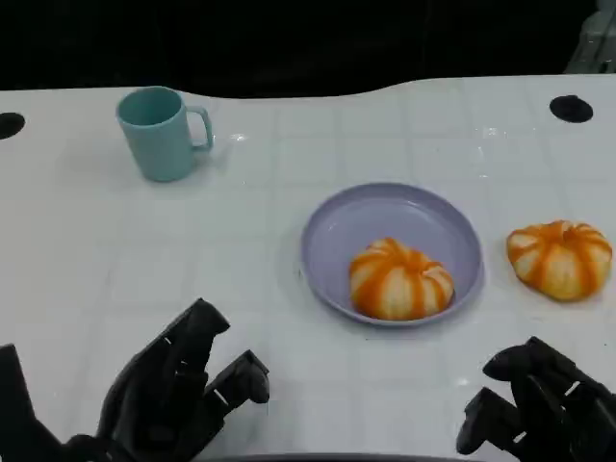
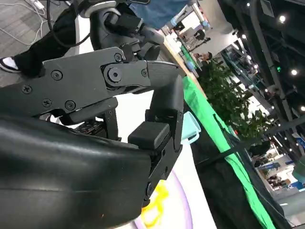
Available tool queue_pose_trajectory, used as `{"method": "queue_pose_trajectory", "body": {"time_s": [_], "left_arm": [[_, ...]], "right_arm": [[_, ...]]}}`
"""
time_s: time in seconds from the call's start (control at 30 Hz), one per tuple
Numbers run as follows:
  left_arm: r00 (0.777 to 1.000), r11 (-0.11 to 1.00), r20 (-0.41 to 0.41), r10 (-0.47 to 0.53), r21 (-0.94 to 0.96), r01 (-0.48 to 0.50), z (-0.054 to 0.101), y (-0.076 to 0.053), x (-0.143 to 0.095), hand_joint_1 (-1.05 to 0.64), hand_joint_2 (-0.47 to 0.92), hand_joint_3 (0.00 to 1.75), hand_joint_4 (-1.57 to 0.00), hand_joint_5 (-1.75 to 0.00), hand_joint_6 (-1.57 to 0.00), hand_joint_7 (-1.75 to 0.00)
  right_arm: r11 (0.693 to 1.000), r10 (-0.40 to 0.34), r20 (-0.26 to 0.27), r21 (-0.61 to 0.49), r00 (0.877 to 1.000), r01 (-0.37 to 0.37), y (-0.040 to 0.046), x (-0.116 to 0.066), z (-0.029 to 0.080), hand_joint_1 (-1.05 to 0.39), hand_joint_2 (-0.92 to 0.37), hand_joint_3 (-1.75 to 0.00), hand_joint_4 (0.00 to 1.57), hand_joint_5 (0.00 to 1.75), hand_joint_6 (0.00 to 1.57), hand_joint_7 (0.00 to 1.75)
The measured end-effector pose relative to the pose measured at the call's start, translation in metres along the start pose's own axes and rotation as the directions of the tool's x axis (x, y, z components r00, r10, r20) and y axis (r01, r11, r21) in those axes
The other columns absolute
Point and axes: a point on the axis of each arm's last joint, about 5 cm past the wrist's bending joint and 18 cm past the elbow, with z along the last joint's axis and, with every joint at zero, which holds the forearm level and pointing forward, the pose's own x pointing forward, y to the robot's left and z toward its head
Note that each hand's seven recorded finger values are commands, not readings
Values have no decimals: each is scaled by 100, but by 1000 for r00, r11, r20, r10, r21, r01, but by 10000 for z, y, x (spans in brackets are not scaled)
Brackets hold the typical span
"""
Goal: Grasp the bread from the table and place it into the plate.
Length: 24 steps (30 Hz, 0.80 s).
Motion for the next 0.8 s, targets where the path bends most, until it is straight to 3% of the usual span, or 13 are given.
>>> {"method": "queue_pose_trajectory", "body": {"time_s": [0.33,0.8], "left_arm": [[1000,1000,-3,-17,-4,17,-3,51,39,-57,92,27,-86,-175,-67,-175],[999,999,14,-31,-7,31,-52,54,73,-57,92,33,-87,-175,-68,-175]], "right_arm": [[1000,-12,4,-12,1000,12,-32,19,-14,-55,-92,-33,58,157,64,111],[999,-37,11,-4,999,37,-104,35,-22,-55,-92,-27,60,152,67,106]]}}
